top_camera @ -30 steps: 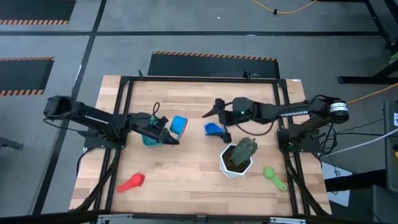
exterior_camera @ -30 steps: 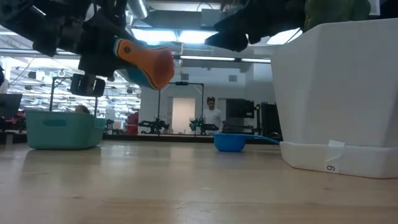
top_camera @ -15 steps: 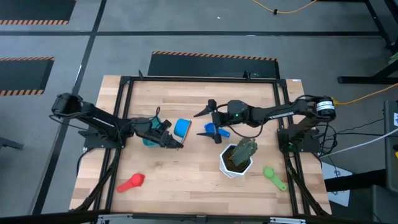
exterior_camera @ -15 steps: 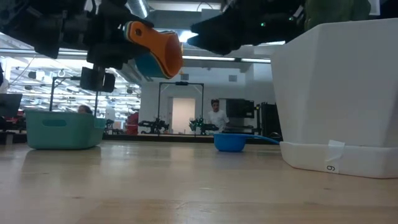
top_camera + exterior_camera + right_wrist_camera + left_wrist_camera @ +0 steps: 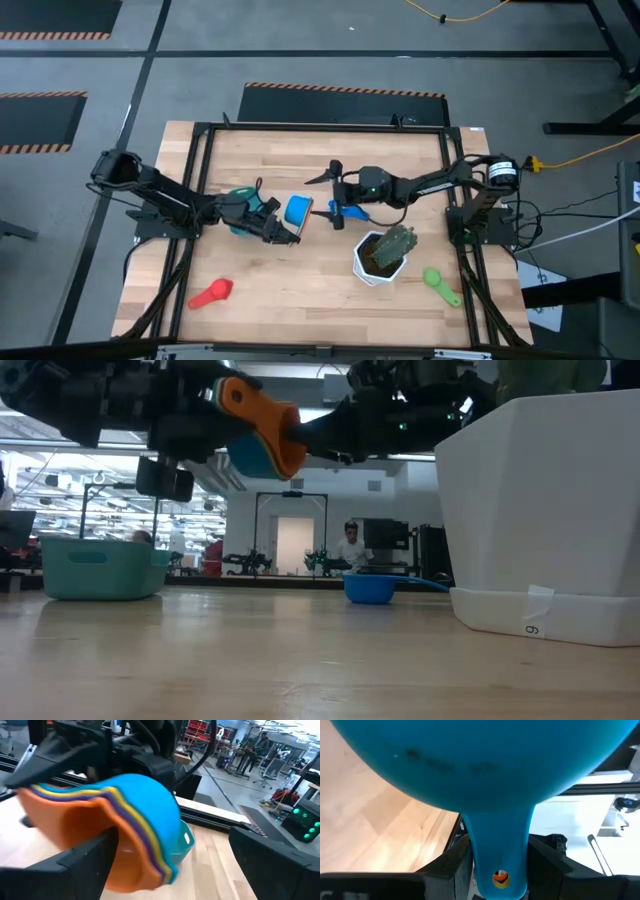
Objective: Nest measuring cups in basket
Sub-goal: Stack the blue measuring cup on top of the orange measuring cup
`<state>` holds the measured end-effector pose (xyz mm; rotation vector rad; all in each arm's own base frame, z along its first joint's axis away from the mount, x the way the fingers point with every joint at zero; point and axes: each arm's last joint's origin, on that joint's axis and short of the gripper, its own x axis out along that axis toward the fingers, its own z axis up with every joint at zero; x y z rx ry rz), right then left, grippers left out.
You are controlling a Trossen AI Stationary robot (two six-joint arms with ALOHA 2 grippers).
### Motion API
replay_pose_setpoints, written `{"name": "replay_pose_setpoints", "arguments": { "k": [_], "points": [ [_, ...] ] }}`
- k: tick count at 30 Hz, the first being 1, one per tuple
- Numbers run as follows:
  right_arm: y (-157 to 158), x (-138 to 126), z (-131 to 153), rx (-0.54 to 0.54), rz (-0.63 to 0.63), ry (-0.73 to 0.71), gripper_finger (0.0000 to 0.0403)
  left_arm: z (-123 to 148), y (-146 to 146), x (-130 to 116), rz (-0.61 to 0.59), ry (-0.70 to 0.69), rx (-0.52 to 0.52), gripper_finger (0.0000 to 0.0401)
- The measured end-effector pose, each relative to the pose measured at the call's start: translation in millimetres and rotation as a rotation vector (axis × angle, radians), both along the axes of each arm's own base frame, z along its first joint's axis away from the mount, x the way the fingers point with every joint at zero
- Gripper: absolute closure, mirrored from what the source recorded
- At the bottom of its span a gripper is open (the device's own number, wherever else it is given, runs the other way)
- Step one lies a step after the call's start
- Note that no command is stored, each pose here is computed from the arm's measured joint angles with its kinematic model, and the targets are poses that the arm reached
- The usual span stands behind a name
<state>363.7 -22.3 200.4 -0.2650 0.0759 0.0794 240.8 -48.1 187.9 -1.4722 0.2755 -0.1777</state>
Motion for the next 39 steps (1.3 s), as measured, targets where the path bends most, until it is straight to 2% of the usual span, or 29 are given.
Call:
{"name": "replay_pose_setpoints", "arguments": {
  "k": [9, 12, 17, 25, 29, 33, 39],
  "points": [
    [3, 3, 3, 0.000, 0.026, -0.014, 0.0020, 10, -3, 15, -0.018, -0.025, -0.006, 0.0254],
    [3, 3, 3, 0.001, 0.027, -0.017, 0.0031, 11, -3, 15, -0.019, -0.025, -0.006, 0.0254],
    [3, 3, 3, 0.002, 0.027, -0.016, 0.0090, 11, -3, 15, -0.020, -0.022, -0.008, 0.0254],
    [5, 3, 3, 0.009, 0.090, -0.015, 0.0237, 10, -3, 15, -0.021, -0.020, -0.008, 0.0254],
    [5, 3, 3, 0.007, 0.082, -0.018, 0.0296, 11, -3, 15, -0.015, -0.025, -0.009, 0.0254],
    [4, 4, 4, 0.005, 0.056, -0.020, 0.0329, 12, -3, 16, -0.008, -0.028, -0.009, 0.0255],
    [4, 4, 4, 0.005, 0.055, -0.018, 0.0330, 12, -3, 16, -0.004, -0.027, -0.004, 0.0255]
  ]
}}
